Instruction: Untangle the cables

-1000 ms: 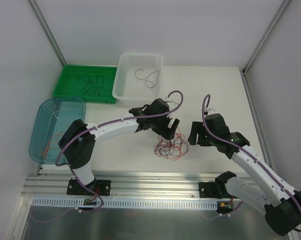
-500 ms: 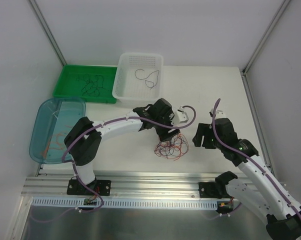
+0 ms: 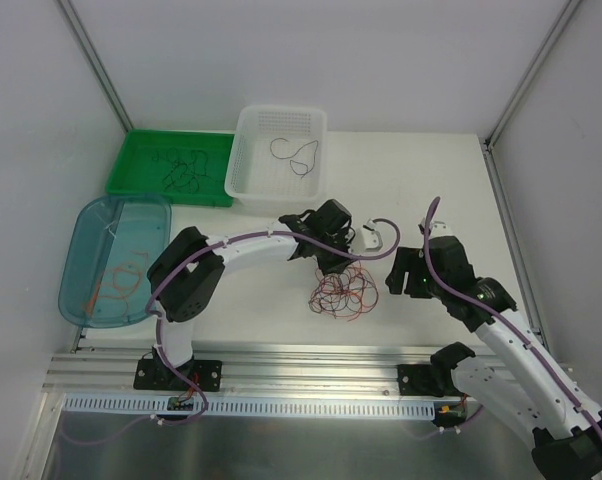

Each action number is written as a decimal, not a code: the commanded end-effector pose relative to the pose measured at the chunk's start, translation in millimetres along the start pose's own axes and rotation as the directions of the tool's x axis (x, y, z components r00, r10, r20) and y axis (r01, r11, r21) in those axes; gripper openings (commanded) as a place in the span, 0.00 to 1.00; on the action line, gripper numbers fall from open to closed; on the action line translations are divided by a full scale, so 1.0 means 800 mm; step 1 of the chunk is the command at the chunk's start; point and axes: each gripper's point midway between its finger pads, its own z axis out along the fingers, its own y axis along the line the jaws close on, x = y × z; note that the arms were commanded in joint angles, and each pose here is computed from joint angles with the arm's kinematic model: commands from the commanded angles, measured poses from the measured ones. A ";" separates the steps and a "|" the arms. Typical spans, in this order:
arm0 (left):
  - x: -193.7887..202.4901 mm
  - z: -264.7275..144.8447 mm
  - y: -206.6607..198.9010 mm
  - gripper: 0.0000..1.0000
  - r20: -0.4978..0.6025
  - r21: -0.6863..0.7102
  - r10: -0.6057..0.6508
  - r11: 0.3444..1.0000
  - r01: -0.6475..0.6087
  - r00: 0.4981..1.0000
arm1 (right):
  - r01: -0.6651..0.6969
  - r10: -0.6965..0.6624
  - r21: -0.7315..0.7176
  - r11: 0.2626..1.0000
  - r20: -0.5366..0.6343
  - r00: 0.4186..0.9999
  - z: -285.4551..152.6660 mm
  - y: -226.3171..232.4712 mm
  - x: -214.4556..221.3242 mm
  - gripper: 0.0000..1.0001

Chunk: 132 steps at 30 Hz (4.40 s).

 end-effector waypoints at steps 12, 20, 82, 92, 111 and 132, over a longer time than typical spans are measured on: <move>-0.059 -0.070 0.014 0.00 0.159 -0.152 -0.252 0.949 0.276 0.955 | -0.050 0.041 -0.172 0.984 -0.052 0.998 0.008 0.041 0.011 0.72; -0.101 -0.194 0.014 0.00 0.435 -0.187 -0.548 0.721 0.668 0.714 | -0.073 0.067 -0.315 0.946 -0.030 0.997 0.010 0.073 0.003 0.71; -0.153 -0.594 -0.028 0.00 0.931 -0.091 -0.227 0.617 0.782 0.287 | -0.307 0.321 0.150 0.940 -0.083 0.943 0.113 -0.011 0.029 0.23; -0.152 -0.510 -0.025 0.00 0.862 -0.089 -0.341 0.626 0.774 0.375 | 0.018 -0.022 -0.329 0.944 -0.009 1.000 0.054 0.113 -0.024 0.65; -0.163 -0.503 -0.032 0.00 0.851 -0.029 -0.389 0.637 0.771 0.353 | 0.385 -0.389 -0.709 0.591 0.168 0.906 0.049 0.298 0.020 0.72; -0.134 -0.534 -0.014 0.00 0.886 -0.146 -0.287 0.573 0.806 0.365 | 0.378 -0.407 -0.580 0.722 0.085 0.909 0.100 0.255 0.039 0.01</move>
